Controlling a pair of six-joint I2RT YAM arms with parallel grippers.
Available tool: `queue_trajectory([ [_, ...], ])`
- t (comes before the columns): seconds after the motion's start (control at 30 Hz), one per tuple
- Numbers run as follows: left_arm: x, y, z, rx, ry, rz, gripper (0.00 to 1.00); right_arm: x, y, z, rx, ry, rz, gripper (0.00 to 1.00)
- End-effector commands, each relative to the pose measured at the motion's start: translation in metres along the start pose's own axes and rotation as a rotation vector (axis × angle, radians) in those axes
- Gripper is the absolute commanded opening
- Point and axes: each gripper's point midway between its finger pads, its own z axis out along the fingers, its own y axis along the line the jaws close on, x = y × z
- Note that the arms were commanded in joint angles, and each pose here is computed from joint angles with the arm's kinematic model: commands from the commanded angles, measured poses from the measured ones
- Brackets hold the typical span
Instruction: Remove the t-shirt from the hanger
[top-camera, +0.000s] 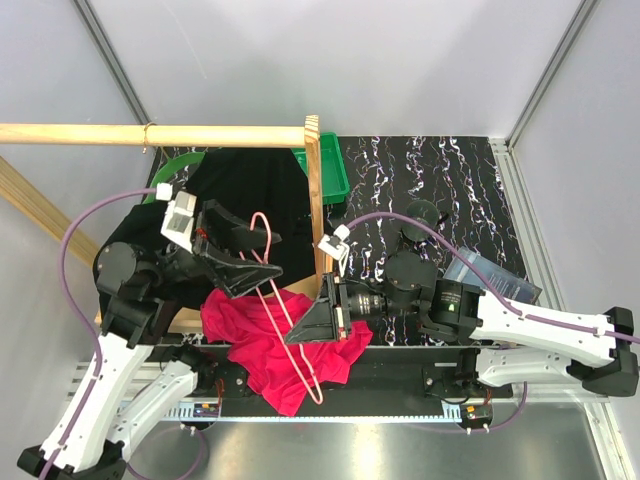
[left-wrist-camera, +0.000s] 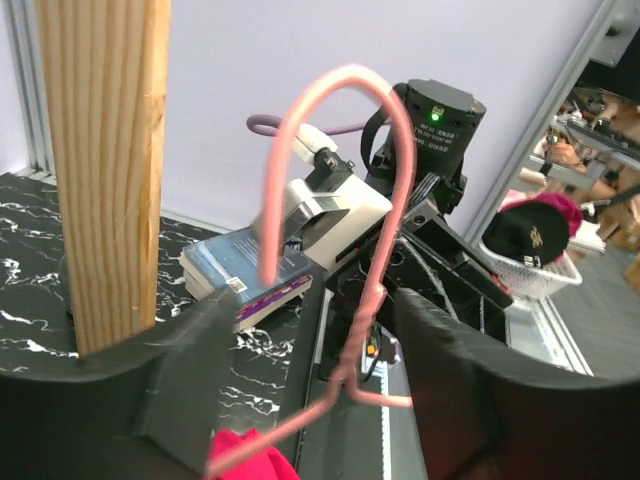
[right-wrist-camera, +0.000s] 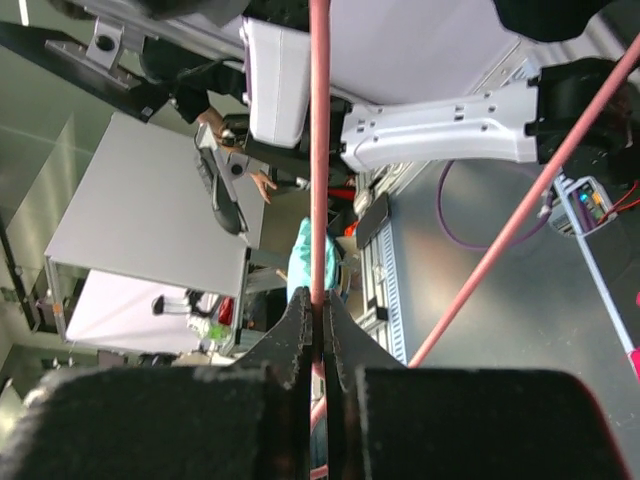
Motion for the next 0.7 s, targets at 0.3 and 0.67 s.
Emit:
queue_trajectory([
  [0.3, -0.022, -0.011, -0.071, -0.45, -0.205, 0.018, 0.93, -0.051, 0.04, -0.013, 0.013, -0.213, -0.144, 0.0],
  [0.67, 0.017, -0.012, -0.101, -0.558, -0.2, -0.087, 0.93, -0.123, 0.06, -0.021, 0.193, -0.454, -0.23, 0.0],
])
